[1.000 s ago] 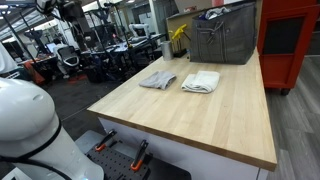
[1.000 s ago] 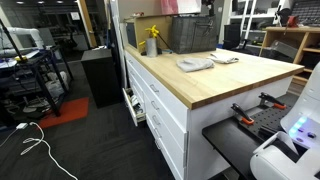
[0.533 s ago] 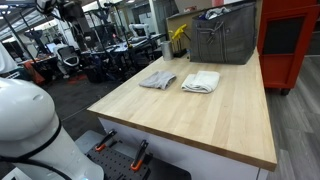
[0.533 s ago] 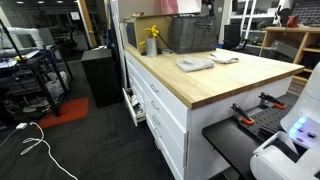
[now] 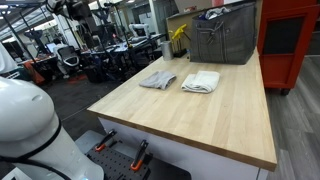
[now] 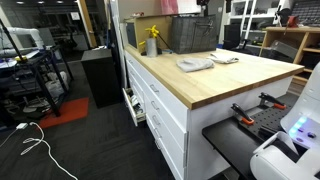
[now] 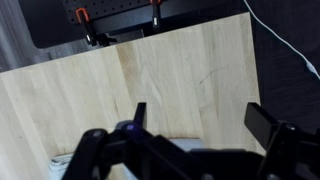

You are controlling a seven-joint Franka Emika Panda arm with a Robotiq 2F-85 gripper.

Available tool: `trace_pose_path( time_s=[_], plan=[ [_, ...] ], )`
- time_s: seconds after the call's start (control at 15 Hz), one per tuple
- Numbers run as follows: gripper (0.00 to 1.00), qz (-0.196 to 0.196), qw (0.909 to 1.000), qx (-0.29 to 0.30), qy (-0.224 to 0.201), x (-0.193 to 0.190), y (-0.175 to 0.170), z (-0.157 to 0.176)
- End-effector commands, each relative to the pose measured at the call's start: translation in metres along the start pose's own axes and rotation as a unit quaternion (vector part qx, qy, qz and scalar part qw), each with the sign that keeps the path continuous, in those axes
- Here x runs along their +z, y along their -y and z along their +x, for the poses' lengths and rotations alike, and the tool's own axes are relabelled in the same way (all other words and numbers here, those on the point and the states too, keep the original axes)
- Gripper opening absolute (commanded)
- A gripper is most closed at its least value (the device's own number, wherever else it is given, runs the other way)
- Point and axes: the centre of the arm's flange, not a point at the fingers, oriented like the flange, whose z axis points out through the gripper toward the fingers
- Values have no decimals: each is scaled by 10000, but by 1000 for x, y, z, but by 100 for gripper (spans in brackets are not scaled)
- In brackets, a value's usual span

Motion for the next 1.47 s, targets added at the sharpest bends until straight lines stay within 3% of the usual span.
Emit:
trace_pose_path(
  time_s=[0.0, 0.4, 0.87, 1.4],
  plan=[
    [100, 79, 9999, 117, -73, -15, 12, 35],
    [100, -2, 10000, 47, 4, -24, 15, 92],
    [100, -189, 9997, 152, -21, -32, -18, 177],
    [100, -88, 9991, -82, 418, -2, -22, 241]
  ],
)
